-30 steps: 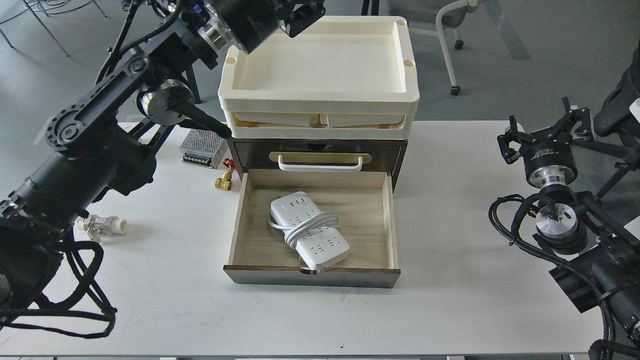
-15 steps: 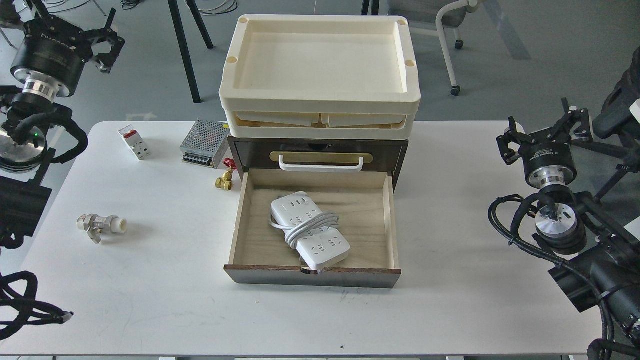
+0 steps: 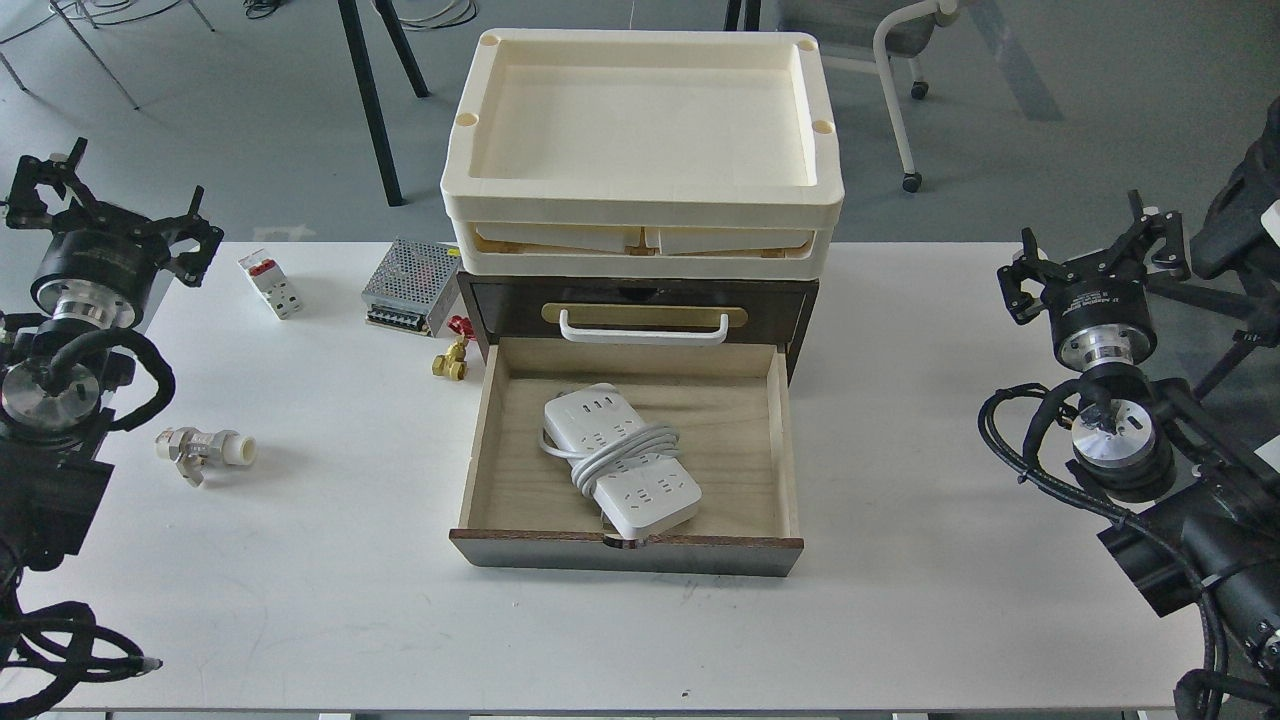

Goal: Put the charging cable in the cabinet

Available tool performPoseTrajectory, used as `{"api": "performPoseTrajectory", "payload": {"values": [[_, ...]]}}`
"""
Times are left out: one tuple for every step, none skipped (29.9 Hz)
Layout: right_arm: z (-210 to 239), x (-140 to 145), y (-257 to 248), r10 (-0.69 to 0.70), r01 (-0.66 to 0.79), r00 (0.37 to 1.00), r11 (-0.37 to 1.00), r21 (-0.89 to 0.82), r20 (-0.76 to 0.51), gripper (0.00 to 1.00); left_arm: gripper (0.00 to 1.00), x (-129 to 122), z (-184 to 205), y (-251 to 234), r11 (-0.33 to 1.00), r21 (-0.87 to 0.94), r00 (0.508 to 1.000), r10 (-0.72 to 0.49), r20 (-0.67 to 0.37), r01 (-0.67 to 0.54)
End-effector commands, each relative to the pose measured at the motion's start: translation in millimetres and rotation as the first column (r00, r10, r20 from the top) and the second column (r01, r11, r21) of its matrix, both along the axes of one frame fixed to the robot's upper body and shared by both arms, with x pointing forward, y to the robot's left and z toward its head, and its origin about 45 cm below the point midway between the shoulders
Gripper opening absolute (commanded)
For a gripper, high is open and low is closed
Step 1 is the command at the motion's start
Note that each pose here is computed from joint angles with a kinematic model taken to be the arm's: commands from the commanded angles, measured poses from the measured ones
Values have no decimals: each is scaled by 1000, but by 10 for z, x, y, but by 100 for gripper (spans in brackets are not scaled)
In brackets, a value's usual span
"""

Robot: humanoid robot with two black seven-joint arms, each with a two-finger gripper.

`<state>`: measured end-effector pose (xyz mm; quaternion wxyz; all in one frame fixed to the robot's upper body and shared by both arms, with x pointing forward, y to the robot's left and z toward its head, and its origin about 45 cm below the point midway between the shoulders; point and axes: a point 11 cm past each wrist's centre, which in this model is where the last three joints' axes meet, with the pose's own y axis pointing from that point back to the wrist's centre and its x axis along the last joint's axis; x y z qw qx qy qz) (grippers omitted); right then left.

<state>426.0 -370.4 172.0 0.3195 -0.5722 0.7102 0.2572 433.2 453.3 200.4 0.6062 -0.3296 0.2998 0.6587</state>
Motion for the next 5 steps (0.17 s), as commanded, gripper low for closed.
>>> {"api": "performPoseTrajectory", "payload": {"values": [[-35, 22, 120, 38, -39, 999, 999, -29, -16, 100, 100, 11, -20, -49, 1000, -5, 1000, -6, -1, 6], [-11, 55, 173, 58, -59, 998, 997, -51, -15, 100, 100, 11, -24, -53, 1000, -3, 1000, -9, -3, 9], [5, 80, 190, 67, -67, 998, 996, -63, -15, 100, 100, 33, 8, -69, 1000, -2, 1000, -14, 4, 14], [1, 89, 195, 70, -72, 997, 995, -71, -19, 100, 100, 56, 33, -97, 1000, -1, 1000, -21, 10, 21], [-5, 87, 204, 74, -76, 997, 994, -75, -22, 100, 100, 74, 56, -118, 1000, -3, 1000, -26, 16, 26]]}}
